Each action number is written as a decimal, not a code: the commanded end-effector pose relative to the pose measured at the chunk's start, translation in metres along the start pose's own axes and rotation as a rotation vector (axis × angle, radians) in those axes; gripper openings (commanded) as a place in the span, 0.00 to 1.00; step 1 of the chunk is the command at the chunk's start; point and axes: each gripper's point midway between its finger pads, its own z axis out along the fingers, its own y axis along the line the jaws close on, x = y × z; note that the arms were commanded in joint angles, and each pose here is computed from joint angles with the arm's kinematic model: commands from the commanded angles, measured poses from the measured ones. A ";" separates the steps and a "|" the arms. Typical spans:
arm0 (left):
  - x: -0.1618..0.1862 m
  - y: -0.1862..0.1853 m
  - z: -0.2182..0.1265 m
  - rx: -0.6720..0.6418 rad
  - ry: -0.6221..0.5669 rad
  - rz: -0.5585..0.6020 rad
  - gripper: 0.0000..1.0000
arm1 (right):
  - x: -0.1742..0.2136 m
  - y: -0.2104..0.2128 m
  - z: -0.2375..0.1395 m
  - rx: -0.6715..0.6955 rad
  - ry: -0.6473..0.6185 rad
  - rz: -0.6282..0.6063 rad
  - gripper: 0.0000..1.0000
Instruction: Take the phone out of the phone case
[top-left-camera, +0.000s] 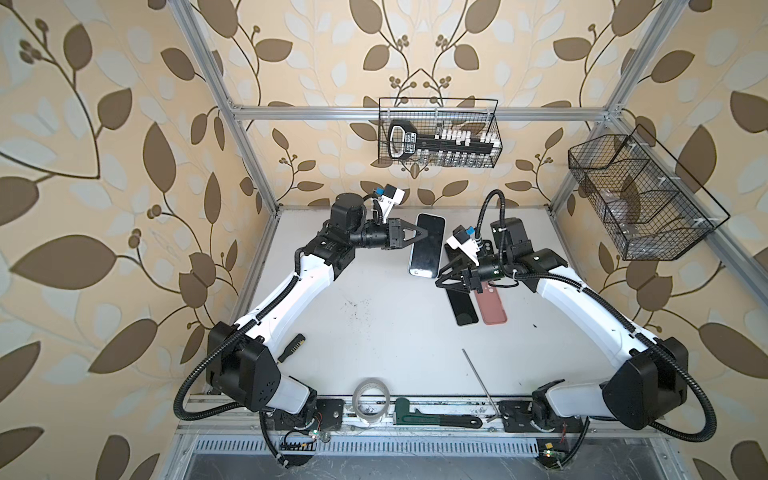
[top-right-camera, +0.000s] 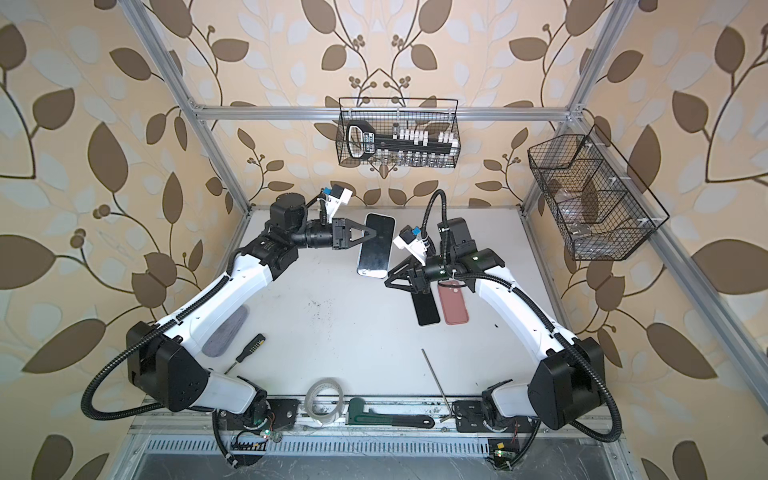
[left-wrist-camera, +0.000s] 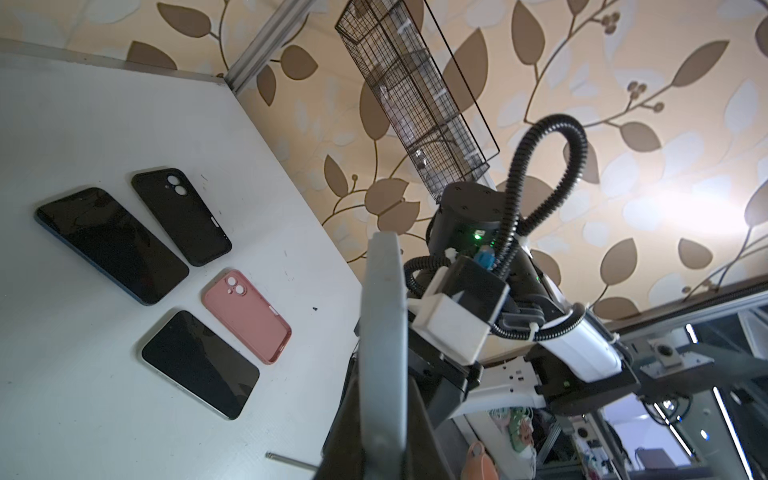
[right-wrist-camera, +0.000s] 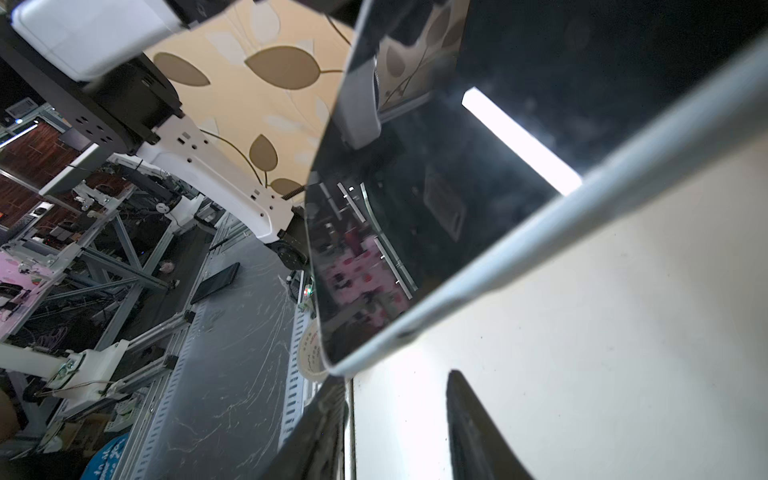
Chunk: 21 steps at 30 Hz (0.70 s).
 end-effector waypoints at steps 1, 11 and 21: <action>0.002 -0.033 -0.008 0.085 0.044 0.199 0.00 | 0.005 0.007 0.002 -0.004 0.050 -0.076 0.37; 0.001 -0.026 -0.008 0.052 0.022 0.254 0.00 | -0.007 0.018 0.015 0.005 0.066 -0.161 0.33; -0.002 -0.031 -0.010 0.066 -0.015 0.240 0.00 | -0.009 0.023 0.030 -0.020 0.085 -0.181 0.27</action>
